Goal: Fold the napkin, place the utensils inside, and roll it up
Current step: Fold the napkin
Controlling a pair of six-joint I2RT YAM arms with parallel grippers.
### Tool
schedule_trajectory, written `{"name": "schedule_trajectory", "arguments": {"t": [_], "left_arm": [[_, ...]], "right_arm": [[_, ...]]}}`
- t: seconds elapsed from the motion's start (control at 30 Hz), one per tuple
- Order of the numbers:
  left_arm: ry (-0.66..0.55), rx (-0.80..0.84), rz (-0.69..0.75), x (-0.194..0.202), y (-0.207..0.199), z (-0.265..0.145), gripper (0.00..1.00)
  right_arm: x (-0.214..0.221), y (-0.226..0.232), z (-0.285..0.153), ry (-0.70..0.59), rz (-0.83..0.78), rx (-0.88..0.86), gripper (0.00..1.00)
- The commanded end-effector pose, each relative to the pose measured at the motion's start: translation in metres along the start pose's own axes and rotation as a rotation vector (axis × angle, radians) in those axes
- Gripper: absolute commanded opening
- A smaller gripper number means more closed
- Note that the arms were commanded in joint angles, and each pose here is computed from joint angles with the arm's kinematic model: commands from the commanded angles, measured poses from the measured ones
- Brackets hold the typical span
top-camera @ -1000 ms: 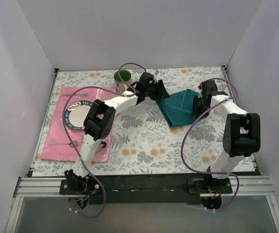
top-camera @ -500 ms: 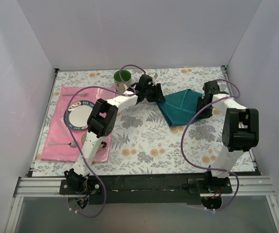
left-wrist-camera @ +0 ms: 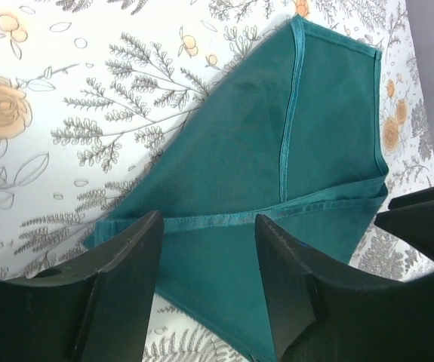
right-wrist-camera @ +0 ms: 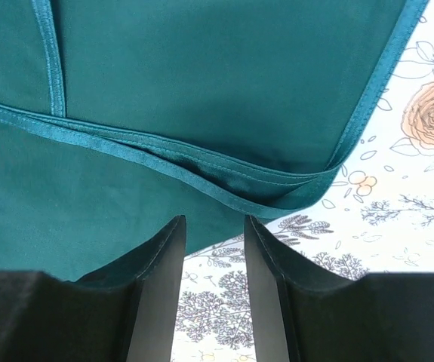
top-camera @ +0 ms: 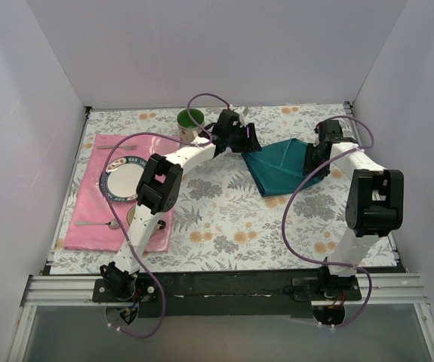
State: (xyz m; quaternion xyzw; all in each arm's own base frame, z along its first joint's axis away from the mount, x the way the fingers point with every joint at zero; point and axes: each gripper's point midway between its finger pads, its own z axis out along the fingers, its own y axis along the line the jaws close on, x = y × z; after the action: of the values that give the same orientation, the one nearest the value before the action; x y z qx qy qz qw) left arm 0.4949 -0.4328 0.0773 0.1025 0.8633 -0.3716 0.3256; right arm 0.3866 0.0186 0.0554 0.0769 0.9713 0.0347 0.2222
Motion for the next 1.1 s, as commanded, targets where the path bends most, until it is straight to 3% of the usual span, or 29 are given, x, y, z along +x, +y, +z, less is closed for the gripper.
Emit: {"name": "schedule_trajectory", "arguments": {"t": [0.0, 0.17, 0.4, 0.53, 0.77, 1.07], "left_arm": [[-0.077, 0.037, -0.031, -0.039, -0.047, -0.05, 0.51], [-0.112, -0.048, -0.073, -0.03, -0.043, -0.088, 0.43], [-0.061, 0.064, -0.187, 0.016, -0.06, -0.134, 0.1], [0.027, 0.11, -0.269, 0.059, -0.058, -0.126, 0.06], [0.099, 0.075, -0.266, 0.102, -0.056, -0.099, 0.06], [0.142, 0.032, -0.243, 0.13, -0.056, -0.079, 0.05]], "right_arm": [[-0.01, 0.019, -0.018, -0.072, -0.05, -0.06, 0.47], [0.001, 0.049, -0.035, -0.087, -0.11, -0.158, 0.52], [0.014, 0.106, -0.04, -0.065, -0.159, -0.323, 0.49], [0.022, 0.124, -0.032, -0.031, -0.17, -0.369, 0.46], [0.028, 0.122, -0.019, -0.008, -0.178, -0.351, 0.45], [0.042, 0.122, -0.006, 0.026, -0.178, -0.358, 0.42]]}}
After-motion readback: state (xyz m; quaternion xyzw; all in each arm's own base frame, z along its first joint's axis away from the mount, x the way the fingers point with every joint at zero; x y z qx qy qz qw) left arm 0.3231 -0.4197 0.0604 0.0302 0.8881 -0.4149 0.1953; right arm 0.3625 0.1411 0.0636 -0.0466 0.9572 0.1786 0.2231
